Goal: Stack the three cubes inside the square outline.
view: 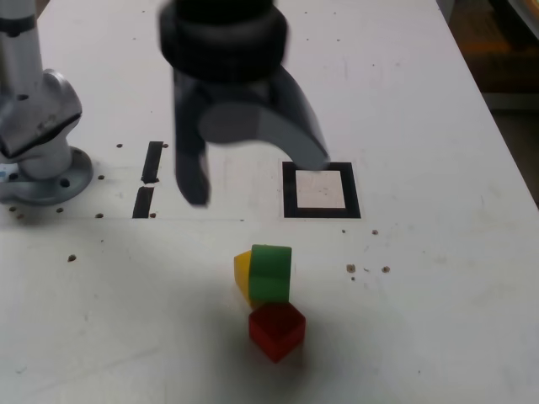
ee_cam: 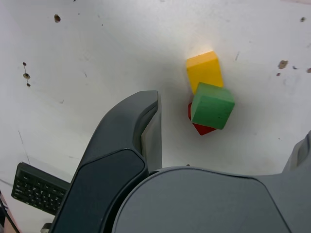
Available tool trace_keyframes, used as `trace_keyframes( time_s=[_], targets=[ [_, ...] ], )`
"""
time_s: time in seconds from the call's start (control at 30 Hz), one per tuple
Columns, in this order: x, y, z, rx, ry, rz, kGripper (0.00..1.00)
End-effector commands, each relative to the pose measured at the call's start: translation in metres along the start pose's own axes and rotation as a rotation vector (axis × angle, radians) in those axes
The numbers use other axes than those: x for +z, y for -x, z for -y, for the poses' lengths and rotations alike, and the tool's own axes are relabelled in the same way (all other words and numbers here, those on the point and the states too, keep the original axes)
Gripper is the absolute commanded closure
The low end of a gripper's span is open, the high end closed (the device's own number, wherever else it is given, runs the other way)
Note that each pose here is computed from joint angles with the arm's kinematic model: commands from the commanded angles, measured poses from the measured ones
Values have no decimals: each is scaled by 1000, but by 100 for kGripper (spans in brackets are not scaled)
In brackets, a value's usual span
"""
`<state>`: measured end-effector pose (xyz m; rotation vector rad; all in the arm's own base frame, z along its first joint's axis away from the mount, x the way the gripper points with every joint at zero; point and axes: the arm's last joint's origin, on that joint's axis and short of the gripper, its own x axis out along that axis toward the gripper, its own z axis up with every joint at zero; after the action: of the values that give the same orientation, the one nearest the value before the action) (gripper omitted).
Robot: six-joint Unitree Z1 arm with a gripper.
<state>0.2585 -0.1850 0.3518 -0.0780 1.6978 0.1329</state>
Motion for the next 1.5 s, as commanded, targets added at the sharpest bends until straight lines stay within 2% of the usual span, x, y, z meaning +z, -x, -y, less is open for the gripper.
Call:
trace_keyframes(
  time_s=[0.0,0.13,0.27,0.4,0.5,0.77,0.97,1.17,1.3,1.47],
  targets=[
    [6,-7,6,5,0,-28,1],
    [22,-28,22,-4,-14,-61,1],
    [29,-43,25,-9,-24,-76,2],
    [30,-56,23,6,-18,-110,9],
    [31,-64,23,5,-15,-121,14],
    [36,-73,26,-2,-19,-107,17],
    [38,-82,28,-17,-26,-98,27],
    [39,-90,28,-35,-33,-80,32],
    [37,-90,26,-34,-31,-75,42],
    [34,-85,21,-24,-16,-39,63]
  ],
)
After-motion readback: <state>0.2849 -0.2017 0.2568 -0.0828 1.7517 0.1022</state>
